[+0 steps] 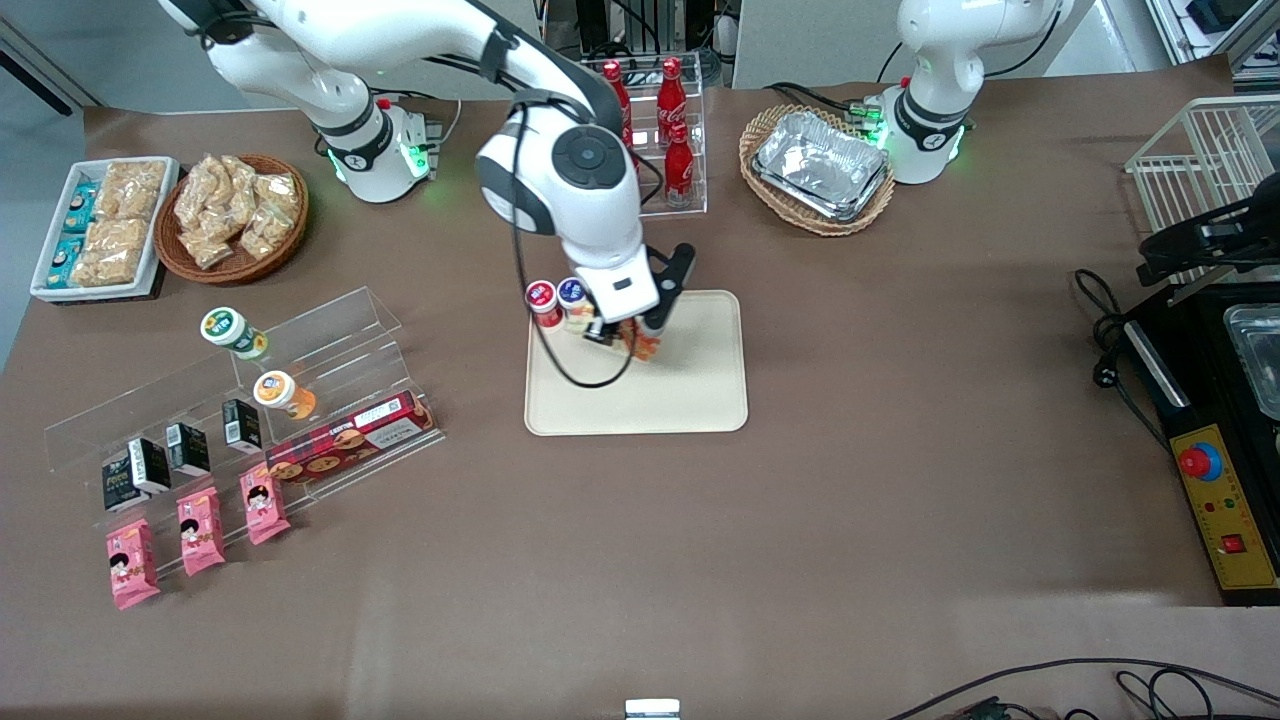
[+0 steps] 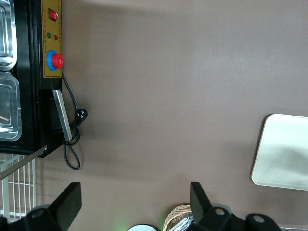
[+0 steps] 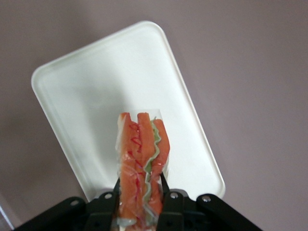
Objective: Place sandwich on tray
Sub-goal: 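Carry the sandwich over the cream tray and lower it onto it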
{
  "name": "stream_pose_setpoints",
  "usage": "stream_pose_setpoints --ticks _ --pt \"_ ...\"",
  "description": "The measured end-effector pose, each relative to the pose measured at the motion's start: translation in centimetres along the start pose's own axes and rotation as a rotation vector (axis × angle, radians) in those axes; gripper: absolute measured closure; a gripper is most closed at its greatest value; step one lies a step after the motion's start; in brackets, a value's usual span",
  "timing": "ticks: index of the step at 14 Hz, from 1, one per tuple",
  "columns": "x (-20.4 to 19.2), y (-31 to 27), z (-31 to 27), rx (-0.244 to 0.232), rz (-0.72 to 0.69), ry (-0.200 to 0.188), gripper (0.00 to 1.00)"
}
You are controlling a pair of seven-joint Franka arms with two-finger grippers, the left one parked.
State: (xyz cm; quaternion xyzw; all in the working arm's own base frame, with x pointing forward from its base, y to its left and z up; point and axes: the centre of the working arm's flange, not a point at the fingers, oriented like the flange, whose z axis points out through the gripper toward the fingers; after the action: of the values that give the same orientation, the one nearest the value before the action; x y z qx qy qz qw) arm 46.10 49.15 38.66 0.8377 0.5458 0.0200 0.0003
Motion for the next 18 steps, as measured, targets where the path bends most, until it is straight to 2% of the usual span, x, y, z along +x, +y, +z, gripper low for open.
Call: stream_pose_setpoints --ticks 2,4,12,17,18 --pt "1.4 -1.9 2.2 -0.011 -0.056 0.019 0.73" --pt "2.1 -3.0 4.4 -0.025 -0.097 0.019 0.72" --pt "1.7 -0.7 11.3 -0.101 -0.175 -0.028 0.7" --pt "1.5 1.9 12.0 -0.127 -0.178 0.018 0.68" --pt "1.5 2.0 12.3 -0.126 -0.181 0.018 0.68"
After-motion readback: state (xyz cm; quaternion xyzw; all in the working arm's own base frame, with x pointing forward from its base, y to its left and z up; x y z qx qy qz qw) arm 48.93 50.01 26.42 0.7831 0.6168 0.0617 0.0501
